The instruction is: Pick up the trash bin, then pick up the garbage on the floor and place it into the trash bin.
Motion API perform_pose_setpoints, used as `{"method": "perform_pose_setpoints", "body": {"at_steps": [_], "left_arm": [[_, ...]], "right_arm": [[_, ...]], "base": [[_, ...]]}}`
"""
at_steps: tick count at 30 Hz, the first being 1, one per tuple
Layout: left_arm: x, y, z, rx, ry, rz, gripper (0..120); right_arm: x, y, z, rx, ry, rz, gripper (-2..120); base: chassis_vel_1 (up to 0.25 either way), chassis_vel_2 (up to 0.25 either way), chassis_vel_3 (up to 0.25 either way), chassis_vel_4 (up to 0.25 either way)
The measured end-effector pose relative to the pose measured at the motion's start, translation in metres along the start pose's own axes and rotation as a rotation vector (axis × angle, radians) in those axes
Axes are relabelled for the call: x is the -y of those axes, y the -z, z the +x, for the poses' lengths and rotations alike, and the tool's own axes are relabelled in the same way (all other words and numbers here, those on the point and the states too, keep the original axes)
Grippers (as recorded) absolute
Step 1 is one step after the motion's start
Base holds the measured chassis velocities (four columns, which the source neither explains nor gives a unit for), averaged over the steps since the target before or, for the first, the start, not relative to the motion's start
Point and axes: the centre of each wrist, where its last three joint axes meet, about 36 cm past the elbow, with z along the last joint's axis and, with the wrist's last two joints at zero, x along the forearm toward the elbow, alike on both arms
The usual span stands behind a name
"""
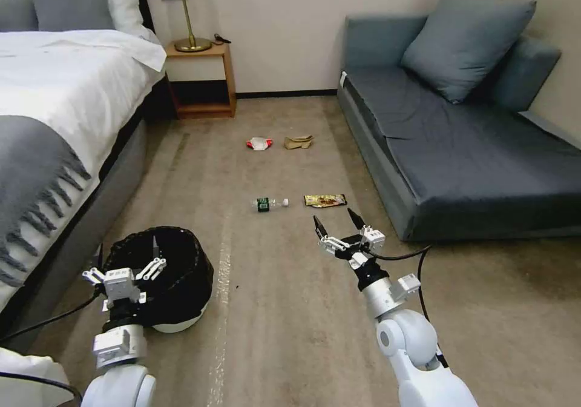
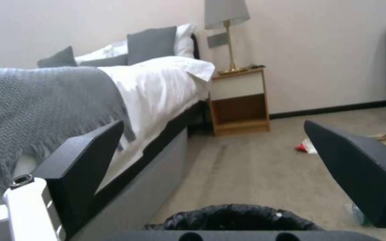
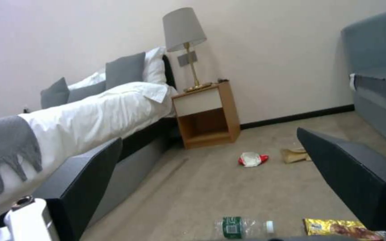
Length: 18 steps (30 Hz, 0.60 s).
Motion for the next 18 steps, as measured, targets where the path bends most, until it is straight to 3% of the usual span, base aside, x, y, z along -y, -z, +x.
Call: {"method": "perform_pose_setpoints", "body": {"at_steps": [3, 5, 6, 7, 9, 10, 12, 13, 18], "left_arm": [[-0.001, 0.003, 0.000, -0.008, 0.004, 0.010, 100], [-0.004, 0.019, -0.003, -0.030, 0.019, 0.050, 100], [-0.004, 0.019, -0.003, -0.030, 0.019, 0.050, 100], [-0.005, 0.027, -0.004, -0.041, 0.024, 0.069, 100], [-0.010, 0.056, -0.006, -0.085, 0.030, 0.148, 100], [-0.010, 0.056, -0.006, -0.085, 0.030, 0.148, 100], [-0.015, 0.082, -0.006, -0.120, 0.022, 0.219, 100], [-0.016, 0.087, -0.006, -0.125, 0.018, 0.232, 100], [-0.023, 0.089, -0.017, -0.156, 0.022, 0.273, 100]], "right_arm": [[-0.001, 0.000, 0.001, -0.003, -0.003, 0.001, 100], [-0.006, -0.001, 0.008, -0.016, -0.024, 0.011, 100], [-0.006, -0.001, 0.008, -0.016, -0.024, 0.011, 100], [-0.011, -0.001, 0.013, -0.029, -0.038, 0.017, 100], [-0.031, -0.002, 0.035, -0.084, -0.104, 0.049, 100], [-0.031, -0.002, 0.035, -0.084, -0.104, 0.049, 100], [-0.049, -0.001, 0.054, -0.132, -0.166, 0.081, 100], [-0.056, 0.001, 0.062, -0.150, -0.194, 0.098, 100], [-0.084, 0.010, 0.091, -0.221, -0.304, 0.163, 100]], "base": [[0.000, 0.000, 0.000, 0.000], [0.000, 0.000, 0.000, 0.000], [0.000, 0.000, 0.000, 0.000], [0.000, 0.000, 0.000, 0.000], [0.000, 0.000, 0.000, 0.000], [0.000, 0.000, 0.000, 0.000], [0.000, 0.000, 0.000, 0.000], [0.000, 0.000, 0.000, 0.000], [0.000, 0.000, 0.000, 0.000]]}}
